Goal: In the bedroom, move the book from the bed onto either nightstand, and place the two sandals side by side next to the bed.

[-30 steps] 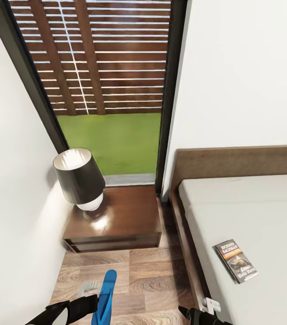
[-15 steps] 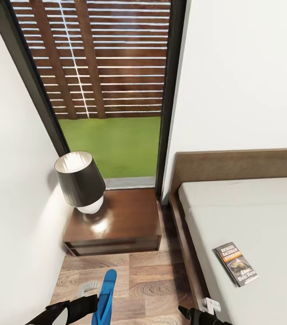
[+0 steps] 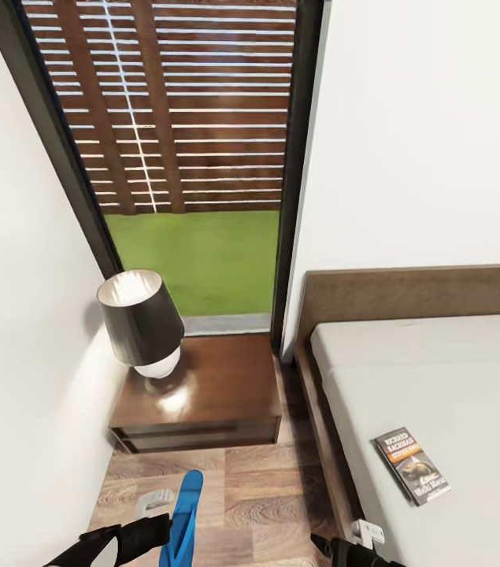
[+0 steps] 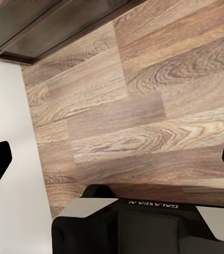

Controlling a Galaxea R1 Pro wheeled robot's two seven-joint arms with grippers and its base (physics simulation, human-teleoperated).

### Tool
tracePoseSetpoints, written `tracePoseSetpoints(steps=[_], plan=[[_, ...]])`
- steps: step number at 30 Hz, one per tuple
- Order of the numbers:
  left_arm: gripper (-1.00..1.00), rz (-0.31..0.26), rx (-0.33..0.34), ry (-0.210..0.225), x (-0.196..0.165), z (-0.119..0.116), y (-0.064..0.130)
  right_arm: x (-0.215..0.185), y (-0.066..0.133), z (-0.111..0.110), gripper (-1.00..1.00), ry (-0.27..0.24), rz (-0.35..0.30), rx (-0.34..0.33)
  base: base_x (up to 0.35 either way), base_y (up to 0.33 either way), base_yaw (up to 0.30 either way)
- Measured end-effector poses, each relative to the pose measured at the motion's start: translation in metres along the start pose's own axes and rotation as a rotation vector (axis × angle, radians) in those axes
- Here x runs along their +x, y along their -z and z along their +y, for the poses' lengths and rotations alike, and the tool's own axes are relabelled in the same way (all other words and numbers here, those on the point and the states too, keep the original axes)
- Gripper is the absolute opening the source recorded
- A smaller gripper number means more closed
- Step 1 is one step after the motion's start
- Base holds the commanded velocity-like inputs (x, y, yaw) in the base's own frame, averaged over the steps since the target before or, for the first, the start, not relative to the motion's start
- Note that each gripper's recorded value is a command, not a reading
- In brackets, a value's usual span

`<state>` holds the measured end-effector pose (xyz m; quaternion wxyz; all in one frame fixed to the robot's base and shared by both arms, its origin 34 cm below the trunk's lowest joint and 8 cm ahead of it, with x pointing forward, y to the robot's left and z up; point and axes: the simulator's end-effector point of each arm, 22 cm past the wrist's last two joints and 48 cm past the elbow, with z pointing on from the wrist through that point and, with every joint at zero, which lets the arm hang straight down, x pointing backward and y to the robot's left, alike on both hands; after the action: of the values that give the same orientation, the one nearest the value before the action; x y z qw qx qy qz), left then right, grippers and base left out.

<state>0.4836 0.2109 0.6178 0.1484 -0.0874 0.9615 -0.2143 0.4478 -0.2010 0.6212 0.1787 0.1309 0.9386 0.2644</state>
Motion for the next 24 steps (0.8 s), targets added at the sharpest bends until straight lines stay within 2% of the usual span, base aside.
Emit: tracePoseSetpoints(steps=[24], plan=[[-1.00, -0.035, 0.007, -0.016, -0.016, -0.006, 0.009, -0.015, 0.005, 0.009, 1.00, 0.018, -0.032, -0.013, 0.000, 0.000, 0.000]])
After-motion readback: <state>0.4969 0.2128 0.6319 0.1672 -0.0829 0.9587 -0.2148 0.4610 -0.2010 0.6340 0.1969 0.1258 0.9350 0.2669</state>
